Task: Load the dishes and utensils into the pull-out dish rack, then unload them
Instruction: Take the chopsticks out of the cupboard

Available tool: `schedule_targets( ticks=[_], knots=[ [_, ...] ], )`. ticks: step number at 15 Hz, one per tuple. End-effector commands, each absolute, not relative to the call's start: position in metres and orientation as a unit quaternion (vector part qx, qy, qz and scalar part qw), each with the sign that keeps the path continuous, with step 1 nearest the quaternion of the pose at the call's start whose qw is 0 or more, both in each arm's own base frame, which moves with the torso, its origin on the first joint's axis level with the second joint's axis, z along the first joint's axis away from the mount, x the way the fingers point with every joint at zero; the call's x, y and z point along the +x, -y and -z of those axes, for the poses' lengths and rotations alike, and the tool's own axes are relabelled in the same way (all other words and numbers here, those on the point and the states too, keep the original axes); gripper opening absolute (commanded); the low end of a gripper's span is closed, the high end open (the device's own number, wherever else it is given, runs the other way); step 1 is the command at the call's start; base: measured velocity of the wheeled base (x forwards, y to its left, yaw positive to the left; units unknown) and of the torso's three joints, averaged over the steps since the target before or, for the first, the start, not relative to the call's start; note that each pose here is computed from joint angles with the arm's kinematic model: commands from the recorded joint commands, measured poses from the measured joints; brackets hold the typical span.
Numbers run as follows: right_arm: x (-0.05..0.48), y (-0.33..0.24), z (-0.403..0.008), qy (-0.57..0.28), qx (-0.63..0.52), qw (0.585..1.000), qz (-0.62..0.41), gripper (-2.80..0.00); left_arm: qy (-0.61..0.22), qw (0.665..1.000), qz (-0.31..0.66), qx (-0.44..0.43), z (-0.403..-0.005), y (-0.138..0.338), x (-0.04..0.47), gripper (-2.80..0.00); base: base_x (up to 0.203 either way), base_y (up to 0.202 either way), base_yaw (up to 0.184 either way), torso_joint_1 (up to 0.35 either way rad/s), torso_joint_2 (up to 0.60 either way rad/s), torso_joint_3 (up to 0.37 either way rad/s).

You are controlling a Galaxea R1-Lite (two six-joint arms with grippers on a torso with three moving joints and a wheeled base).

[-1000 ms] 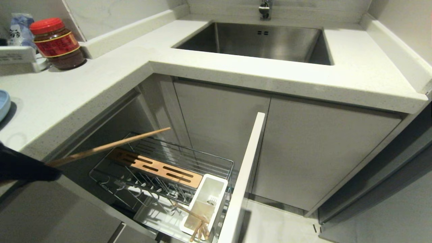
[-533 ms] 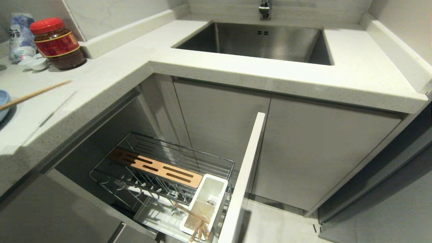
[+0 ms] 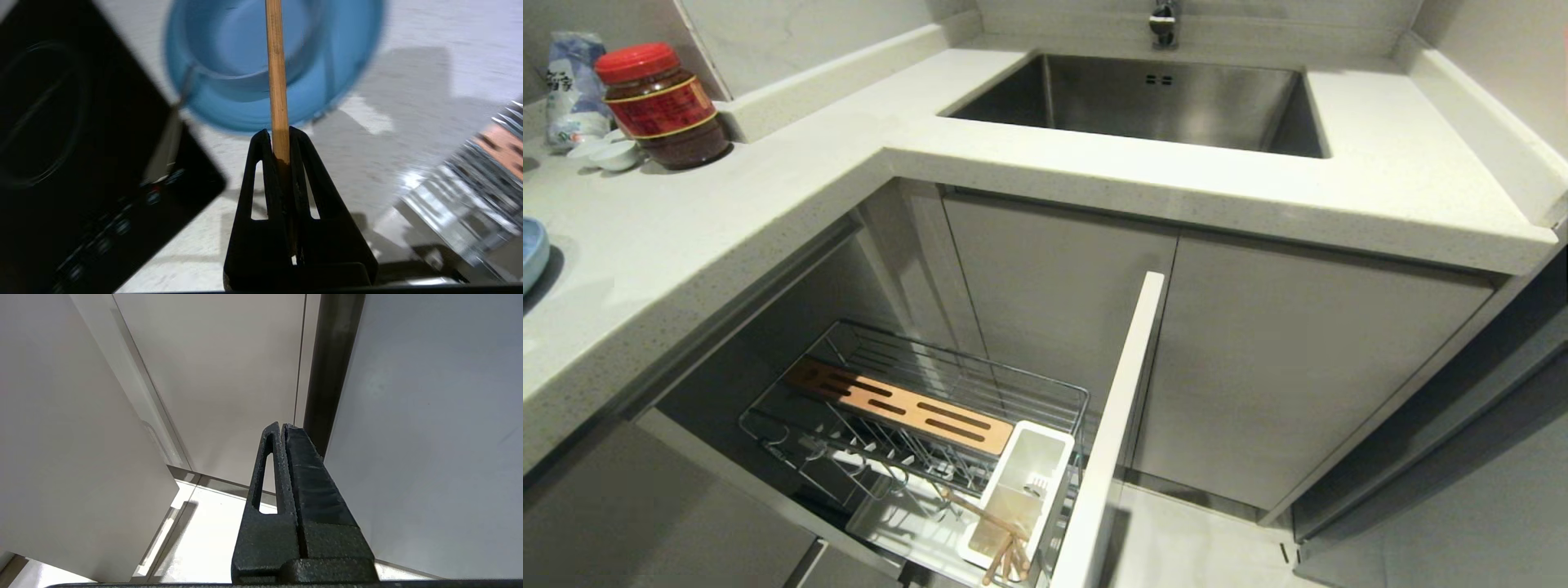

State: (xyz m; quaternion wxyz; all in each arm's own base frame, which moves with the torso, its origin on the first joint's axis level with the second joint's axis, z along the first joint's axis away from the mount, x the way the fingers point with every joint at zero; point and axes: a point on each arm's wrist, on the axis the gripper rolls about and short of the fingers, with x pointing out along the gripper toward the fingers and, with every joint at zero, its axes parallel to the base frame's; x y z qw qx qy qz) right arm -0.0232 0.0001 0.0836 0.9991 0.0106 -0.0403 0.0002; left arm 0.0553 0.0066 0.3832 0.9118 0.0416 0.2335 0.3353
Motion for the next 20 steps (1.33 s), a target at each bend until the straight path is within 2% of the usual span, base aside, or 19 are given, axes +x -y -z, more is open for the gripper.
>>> schedule_targets(
  ticks=[1,5,12,20],
  knots=[
    [-0.021,0.0,-0.077,0.028,0.011,1.0,0.0,-2.8,-0.244,0.891,-0.381,0.042,-0.379,-0.011,0.056,-2.8,0.0,0.0,0.0,0.0,0.0,0.0],
    [-0.021,0.0,-0.076,0.028,0.011,1.0,0.0,-2.8,-0.267,0.885,-0.377,0.055,-0.374,-0.009,0.072,-2.8,0.0,0.0,0.0,0.0,0.0,0.0],
    [-0.021,0.0,-0.077,0.028,0.011,1.0,0.0,-2.8,-0.264,0.912,-0.31,0.049,-0.373,-0.003,0.107,-2.8,0.0,0.0,0.0,0.0,0.0,0.0],
    [-0.021,0.0,-0.076,0.028,0.011,1.0,0.0,-2.8,-0.303,0.898,-0.311,0.067,-0.36,-0.002,0.129,-2.8,0.0,0.0,0.0,0.0,0.0,0.0]
  ],
)
